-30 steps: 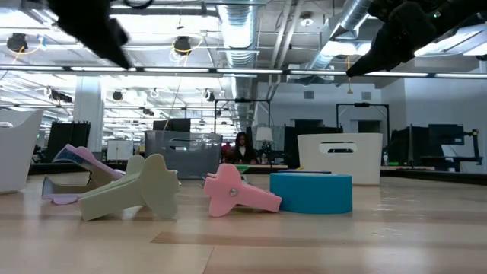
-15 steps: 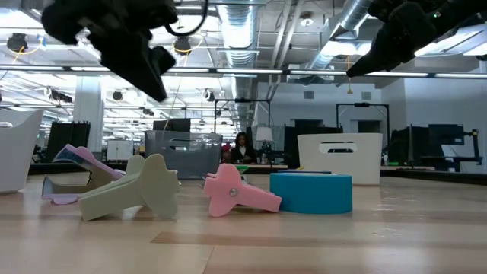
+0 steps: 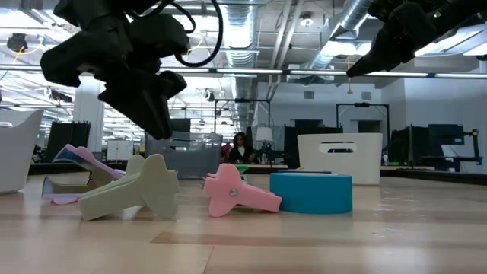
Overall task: Pick and place Stapler, Stapler remover, tape
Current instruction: Put the blue stapler into the black bin
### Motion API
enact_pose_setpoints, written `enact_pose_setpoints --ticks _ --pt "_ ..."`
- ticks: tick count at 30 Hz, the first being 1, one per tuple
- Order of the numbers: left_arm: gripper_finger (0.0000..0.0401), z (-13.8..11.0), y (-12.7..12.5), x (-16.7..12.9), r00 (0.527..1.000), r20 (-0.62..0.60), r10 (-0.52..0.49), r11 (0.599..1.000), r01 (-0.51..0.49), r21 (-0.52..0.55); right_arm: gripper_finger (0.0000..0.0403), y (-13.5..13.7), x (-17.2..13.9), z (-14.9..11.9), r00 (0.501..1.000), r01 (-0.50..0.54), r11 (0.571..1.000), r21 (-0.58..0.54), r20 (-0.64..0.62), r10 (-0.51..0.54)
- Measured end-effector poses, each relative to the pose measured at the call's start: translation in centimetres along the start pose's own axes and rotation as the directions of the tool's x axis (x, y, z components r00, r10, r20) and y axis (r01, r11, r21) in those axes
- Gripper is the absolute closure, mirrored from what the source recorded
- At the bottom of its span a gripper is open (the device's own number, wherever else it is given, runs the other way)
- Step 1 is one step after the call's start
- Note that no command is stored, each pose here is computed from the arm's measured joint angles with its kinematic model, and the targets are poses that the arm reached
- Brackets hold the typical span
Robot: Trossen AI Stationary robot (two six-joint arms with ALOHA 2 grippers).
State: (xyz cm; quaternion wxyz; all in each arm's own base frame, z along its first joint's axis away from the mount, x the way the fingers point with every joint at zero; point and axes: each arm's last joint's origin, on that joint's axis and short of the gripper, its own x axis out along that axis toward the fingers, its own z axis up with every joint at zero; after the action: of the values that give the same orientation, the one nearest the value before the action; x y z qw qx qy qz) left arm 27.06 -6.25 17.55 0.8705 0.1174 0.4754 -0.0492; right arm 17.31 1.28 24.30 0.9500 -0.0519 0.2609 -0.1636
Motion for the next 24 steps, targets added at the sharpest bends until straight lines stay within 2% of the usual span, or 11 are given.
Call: enact_pose_setpoints --ticks 6,13,18,24 --pt "0.0277 -0.09 0.09 0.31 0.997 -0.008 -0.074 0.996 0.073 -0.060 0.0403 0.01 0.00 0.00 1.000 0.000 1.000 -0.001 0.000 0.000" --pt "0.0241 -0.09 0.10 0.32 0.997 -0.008 -0.079 0.992 0.078 -0.103 0.0403 0.00 0.00 -0.01 1.000 0.000 1.000 0.000 -0.001 0.000" --pt "0.0227 -0.10 0.10 0.31 0.997 -0.008 -0.080 0.989 0.078 -0.123 0.0403 0.00 0.00 -0.01 1.000 0.000 1.000 -0.001 -0.001 0.000" --pt "0.0229 -0.09 0.10 0.31 0.997 -0.008 -0.080 0.989 0.079 -0.128 0.0403 0.00 0.00 -0.04 1.000 0.000 1.000 -0.002 -0.003 0.000"
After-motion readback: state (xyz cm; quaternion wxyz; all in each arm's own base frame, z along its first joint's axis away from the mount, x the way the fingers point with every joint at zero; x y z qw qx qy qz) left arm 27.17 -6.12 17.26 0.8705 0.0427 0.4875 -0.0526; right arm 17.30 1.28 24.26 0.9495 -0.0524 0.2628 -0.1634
